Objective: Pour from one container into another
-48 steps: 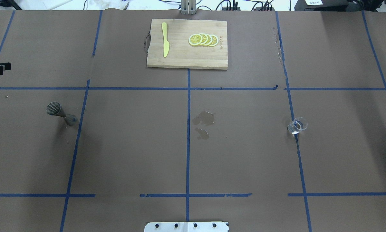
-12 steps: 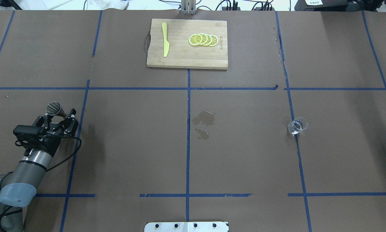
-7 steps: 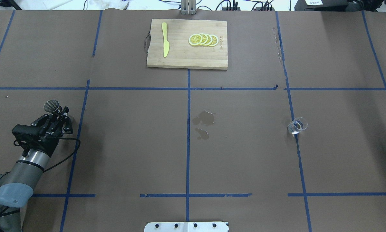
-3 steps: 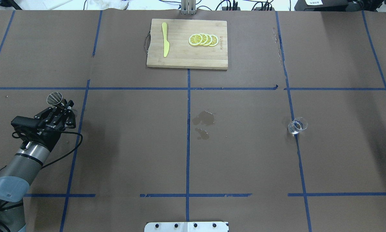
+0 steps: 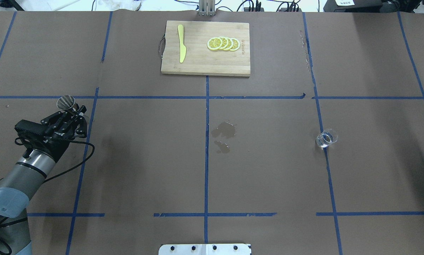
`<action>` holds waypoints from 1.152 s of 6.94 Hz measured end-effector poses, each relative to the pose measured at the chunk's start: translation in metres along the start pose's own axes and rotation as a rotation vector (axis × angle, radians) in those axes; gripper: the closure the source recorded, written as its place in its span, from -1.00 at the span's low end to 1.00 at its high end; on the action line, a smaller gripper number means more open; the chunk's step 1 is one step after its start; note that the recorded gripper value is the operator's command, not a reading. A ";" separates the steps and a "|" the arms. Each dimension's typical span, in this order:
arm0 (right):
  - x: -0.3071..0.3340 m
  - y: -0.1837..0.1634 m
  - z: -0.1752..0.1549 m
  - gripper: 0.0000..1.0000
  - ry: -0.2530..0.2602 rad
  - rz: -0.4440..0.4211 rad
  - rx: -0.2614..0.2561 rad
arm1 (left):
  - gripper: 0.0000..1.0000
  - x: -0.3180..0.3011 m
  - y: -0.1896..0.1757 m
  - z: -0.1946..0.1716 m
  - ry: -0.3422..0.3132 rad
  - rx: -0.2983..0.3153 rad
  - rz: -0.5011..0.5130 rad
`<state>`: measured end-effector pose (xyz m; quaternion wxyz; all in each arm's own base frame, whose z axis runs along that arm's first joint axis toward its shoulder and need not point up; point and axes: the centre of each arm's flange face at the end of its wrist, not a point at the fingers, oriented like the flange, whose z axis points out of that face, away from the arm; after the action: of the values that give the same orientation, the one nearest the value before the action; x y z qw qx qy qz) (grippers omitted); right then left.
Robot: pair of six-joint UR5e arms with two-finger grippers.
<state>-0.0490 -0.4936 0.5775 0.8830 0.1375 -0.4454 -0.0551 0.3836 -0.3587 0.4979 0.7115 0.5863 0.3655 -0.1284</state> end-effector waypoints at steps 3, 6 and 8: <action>-0.079 0.022 0.029 -0.98 -0.090 0.092 0.178 | 1.00 0.007 -0.003 0.002 0.009 0.004 -0.002; -0.195 0.070 0.060 -0.96 -0.054 0.125 0.349 | 1.00 0.013 -0.004 0.005 0.014 0.007 -0.009; -0.254 0.124 0.100 -1.00 0.055 0.063 0.520 | 1.00 0.016 -0.004 0.006 0.017 0.006 -0.010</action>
<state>-0.2837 -0.3386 0.4745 0.8311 0.3473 -0.4244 0.0926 0.3947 -0.3613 0.4848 0.7059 0.5876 0.3740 -0.1283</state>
